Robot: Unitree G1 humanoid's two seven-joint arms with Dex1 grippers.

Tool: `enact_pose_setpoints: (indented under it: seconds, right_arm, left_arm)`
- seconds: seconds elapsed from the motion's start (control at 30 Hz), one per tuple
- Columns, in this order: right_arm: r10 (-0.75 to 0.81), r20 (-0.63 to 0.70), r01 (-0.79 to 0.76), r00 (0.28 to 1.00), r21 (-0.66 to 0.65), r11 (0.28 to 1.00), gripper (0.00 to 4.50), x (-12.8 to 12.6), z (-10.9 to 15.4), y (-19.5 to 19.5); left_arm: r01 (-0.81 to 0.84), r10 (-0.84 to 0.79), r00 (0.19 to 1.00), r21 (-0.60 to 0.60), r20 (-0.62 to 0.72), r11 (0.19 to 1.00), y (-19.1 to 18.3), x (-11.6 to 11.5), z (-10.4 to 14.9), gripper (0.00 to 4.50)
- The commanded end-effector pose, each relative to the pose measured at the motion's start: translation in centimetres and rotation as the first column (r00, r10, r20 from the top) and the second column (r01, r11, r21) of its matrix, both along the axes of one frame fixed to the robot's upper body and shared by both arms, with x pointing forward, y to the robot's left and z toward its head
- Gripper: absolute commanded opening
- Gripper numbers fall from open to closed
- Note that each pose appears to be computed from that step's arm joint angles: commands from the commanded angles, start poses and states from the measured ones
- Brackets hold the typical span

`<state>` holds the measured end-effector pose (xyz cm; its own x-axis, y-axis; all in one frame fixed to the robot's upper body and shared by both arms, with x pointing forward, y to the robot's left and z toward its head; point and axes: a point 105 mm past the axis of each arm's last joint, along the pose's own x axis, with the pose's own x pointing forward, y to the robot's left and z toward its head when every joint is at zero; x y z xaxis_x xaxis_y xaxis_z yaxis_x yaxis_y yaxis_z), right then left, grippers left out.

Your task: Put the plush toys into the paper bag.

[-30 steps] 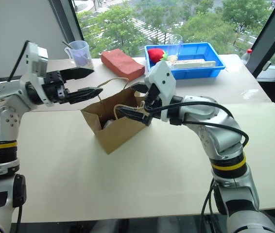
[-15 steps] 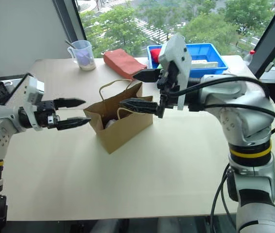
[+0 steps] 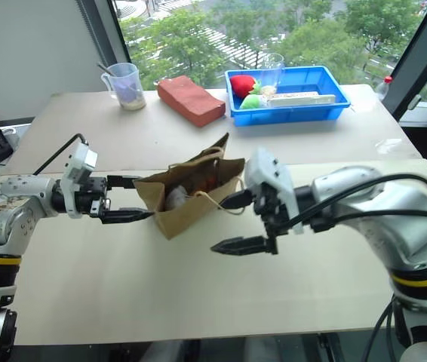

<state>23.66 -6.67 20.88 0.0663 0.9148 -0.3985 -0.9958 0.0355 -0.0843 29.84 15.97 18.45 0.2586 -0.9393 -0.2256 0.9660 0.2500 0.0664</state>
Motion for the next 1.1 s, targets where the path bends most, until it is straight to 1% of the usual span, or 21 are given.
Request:
enact_pose_setpoints:
  seconds: [0.03,0.17,0.27,0.4,0.5,0.57,0.8,0.9,0.93,1.0,1.03,1.1]
  right_arm:
    - [-0.008,0.100,0.006,0.995,0.027,1.000,4.50,0.3,0.8,0.8]
    - [-0.023,0.119,0.020,0.993,0.033,0.999,4.50,0.8,0.5,1.1]
    - [-0.038,0.145,0.031,0.989,0.048,0.998,4.50,1.4,1.0,1.2]
    - [-0.053,0.201,0.043,0.978,0.056,0.998,4.50,2.3,2.7,0.7]
    - [-0.077,0.270,0.059,0.960,0.073,0.996,4.50,3.4,4.8,0.3]
    - [-0.083,0.306,0.062,0.948,0.078,0.995,4.50,3.8,5.7,0.2]
    - [-0.110,0.381,0.064,0.918,0.133,0.989,4.50,4.5,8.3,0.4]
    - [-0.153,0.379,0.078,0.912,0.207,0.975,4.50,4.7,10.9,-0.2]
    - [-0.164,0.364,0.081,0.917,0.233,0.969,4.50,4.5,11.7,-0.5]
    - [-0.162,0.309,0.084,0.937,0.252,0.964,4.50,3.9,12.6,-1.3]
    - [-0.161,0.294,0.085,0.942,0.253,0.964,4.50,3.7,12.8,-1.4]
    - [-0.146,0.267,0.106,0.952,0.160,0.981,4.50,3.2,10.9,-2.9]
  left_arm:
    - [-0.005,0.004,0.997,0.007,0.076,1.000,-0.5,-0.6,0.7,4.45]
    - [-0.050,0.049,0.994,-0.002,0.101,0.999,-0.7,-0.7,0.2,4.45]
    - [-0.072,0.074,0.991,-0.015,0.115,0.997,-0.8,-0.6,0.0,4.45]
    - [-0.097,0.099,0.986,-0.021,0.135,0.995,-0.6,-0.1,0.2,4.45]
    - [-0.113,0.115,0.982,-0.019,0.153,0.993,-0.3,0.4,0.4,4.45]
    - [-0.119,0.120,0.980,-0.019,0.158,0.993,-0.2,0.5,0.5,4.45]
    - [-0.123,0.124,0.979,-0.018,0.163,0.992,0.0,0.7,0.6,4.45]
    - [-0.122,0.123,0.980,-0.016,0.157,0.992,0.0,0.5,0.4,4.45]
    - [-0.121,0.122,0.980,-0.015,0.155,0.992,0.0,0.4,0.3,4.45]
    - [-0.123,0.123,0.980,-0.013,0.153,0.992,0.1,0.3,0.1,4.45]
    - [-0.123,0.124,0.980,-0.012,0.153,0.992,0.1,0.3,0.1,4.45]
    - [-0.126,0.126,0.980,-0.011,0.154,0.992,0.2,0.3,0.1,4.45]
